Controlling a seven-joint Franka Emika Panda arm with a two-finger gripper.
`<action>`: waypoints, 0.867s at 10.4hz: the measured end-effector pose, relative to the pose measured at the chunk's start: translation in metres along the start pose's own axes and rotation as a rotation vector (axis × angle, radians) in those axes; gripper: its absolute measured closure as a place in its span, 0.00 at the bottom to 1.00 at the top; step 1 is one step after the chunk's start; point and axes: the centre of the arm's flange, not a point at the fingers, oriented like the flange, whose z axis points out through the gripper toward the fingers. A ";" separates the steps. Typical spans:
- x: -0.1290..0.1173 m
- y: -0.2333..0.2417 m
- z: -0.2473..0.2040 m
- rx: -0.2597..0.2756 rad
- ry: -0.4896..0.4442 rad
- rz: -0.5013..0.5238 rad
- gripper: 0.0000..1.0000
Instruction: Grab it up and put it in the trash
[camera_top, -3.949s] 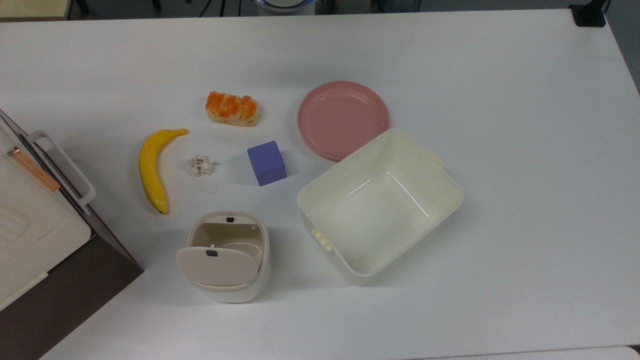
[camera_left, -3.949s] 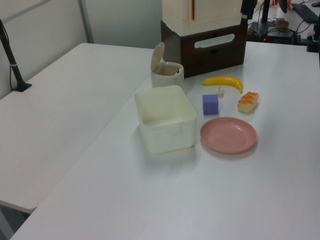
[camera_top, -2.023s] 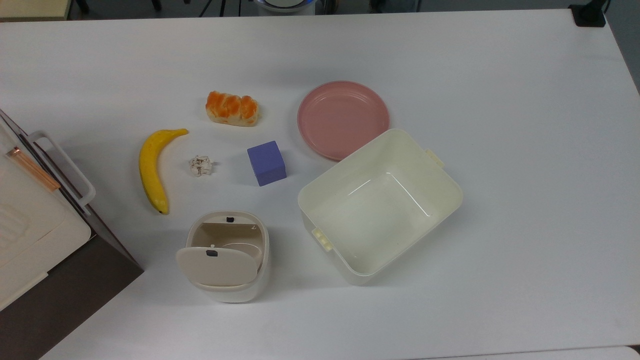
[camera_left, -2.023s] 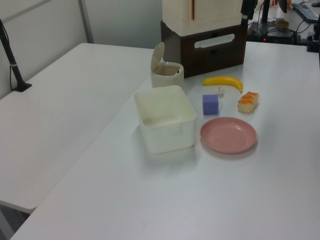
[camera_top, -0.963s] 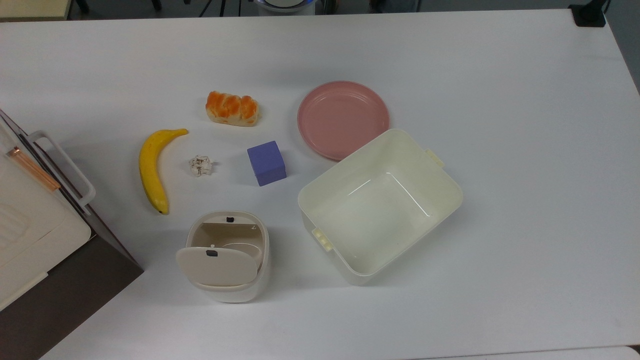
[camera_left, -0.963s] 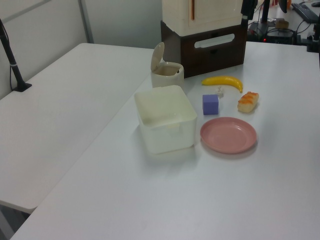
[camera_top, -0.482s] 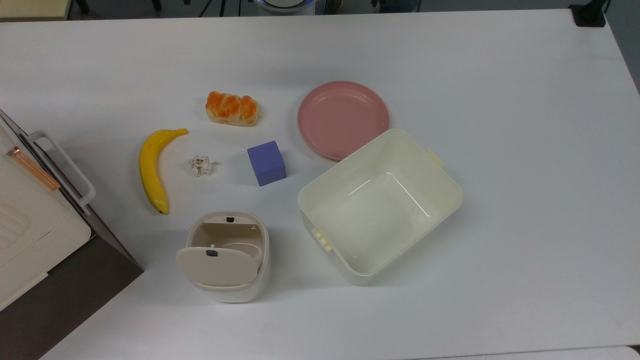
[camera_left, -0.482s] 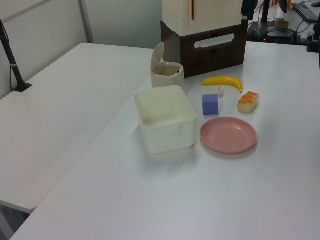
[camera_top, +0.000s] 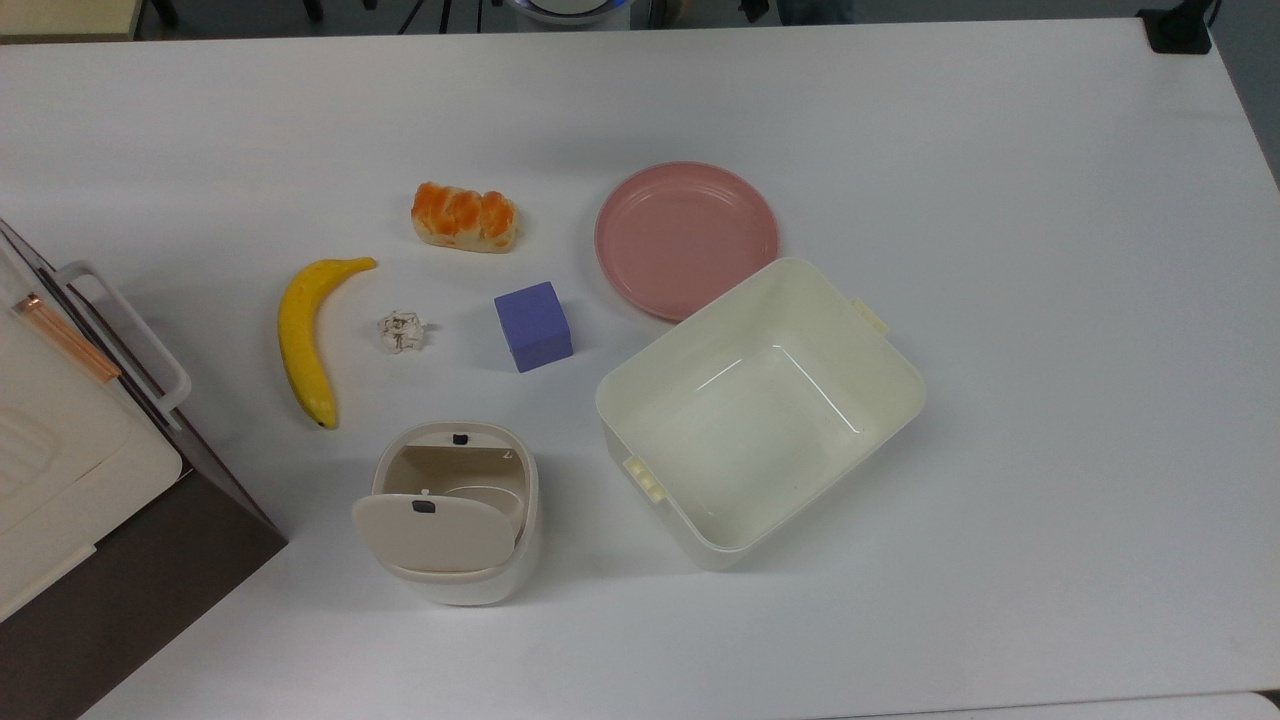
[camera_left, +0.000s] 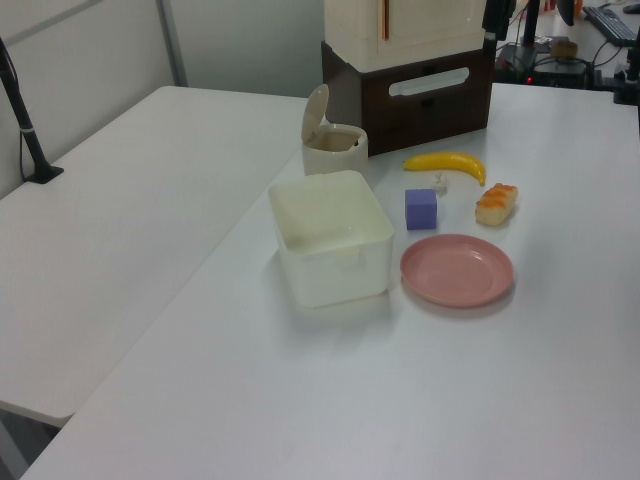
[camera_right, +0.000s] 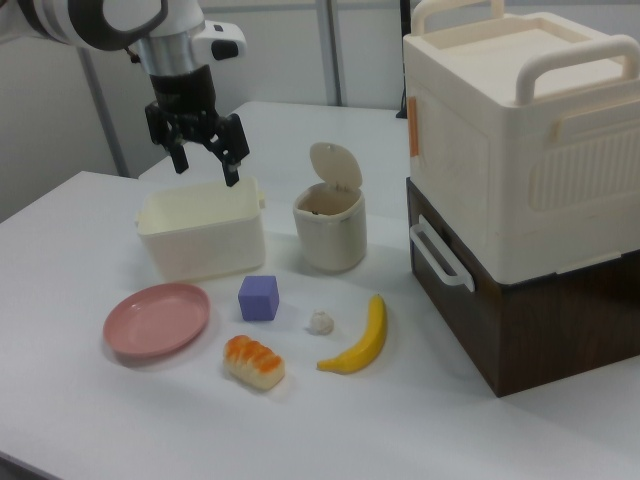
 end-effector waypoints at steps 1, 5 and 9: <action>0.000 0.002 0.008 -0.014 -0.018 -0.001 0.00; 0.025 0.010 0.092 -0.071 -0.105 -0.020 0.00; 0.035 0.018 0.146 -0.124 -0.124 -0.045 0.00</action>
